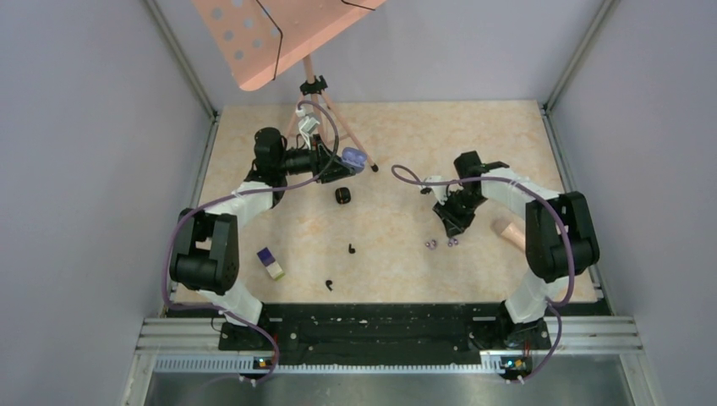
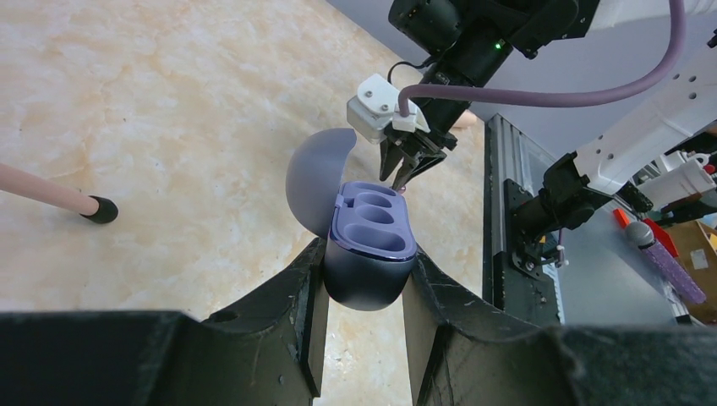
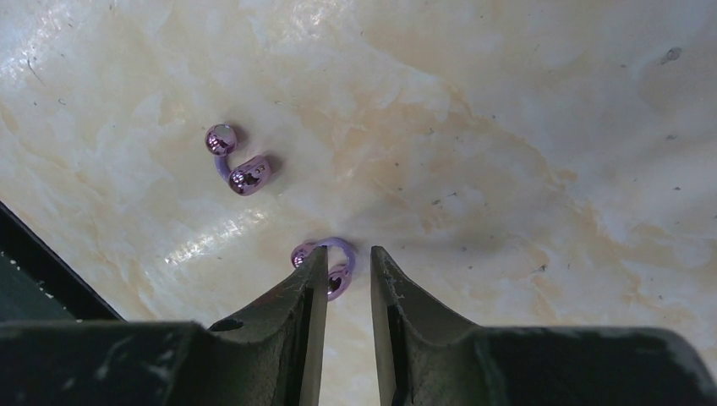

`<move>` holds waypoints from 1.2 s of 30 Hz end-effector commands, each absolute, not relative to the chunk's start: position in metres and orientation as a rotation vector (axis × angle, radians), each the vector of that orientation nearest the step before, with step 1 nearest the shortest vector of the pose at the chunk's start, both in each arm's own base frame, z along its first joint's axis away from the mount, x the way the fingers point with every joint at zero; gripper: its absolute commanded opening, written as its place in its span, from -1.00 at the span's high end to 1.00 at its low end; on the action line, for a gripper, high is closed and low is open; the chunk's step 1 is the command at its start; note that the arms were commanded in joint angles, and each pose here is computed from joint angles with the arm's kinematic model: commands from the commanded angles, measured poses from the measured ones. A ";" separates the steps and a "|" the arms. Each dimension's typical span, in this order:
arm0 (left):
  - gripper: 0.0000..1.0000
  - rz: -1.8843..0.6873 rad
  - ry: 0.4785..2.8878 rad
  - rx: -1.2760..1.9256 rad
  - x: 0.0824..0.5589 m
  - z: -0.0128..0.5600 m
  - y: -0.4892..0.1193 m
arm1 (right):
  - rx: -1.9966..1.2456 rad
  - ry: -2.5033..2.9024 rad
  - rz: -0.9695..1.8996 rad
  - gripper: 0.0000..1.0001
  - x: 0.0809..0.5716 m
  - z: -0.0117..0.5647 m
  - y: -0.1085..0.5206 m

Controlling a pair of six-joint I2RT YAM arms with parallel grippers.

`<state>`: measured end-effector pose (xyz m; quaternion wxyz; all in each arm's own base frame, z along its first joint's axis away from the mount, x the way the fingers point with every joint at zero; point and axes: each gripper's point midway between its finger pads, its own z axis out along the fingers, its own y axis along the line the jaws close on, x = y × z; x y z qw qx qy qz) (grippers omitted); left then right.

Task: Insert the wireless bluetooth earbuds into the charging case
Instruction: Pick up the earbud from the center of the board.

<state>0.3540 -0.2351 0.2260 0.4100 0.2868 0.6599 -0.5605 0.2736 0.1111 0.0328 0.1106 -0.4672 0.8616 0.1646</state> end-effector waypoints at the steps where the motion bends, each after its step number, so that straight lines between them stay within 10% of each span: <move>1: 1.00 -1.373 1.604 0.757 0.350 0.241 -0.233 | -1.470 2.514 0.536 0.50 0.267 0.031 0.110; 36: 1.00 -1.377 1.622 0.762 0.352 0.236 -0.233 | -1.262 2.757 0.627 0.28 0.246 0.043 0.110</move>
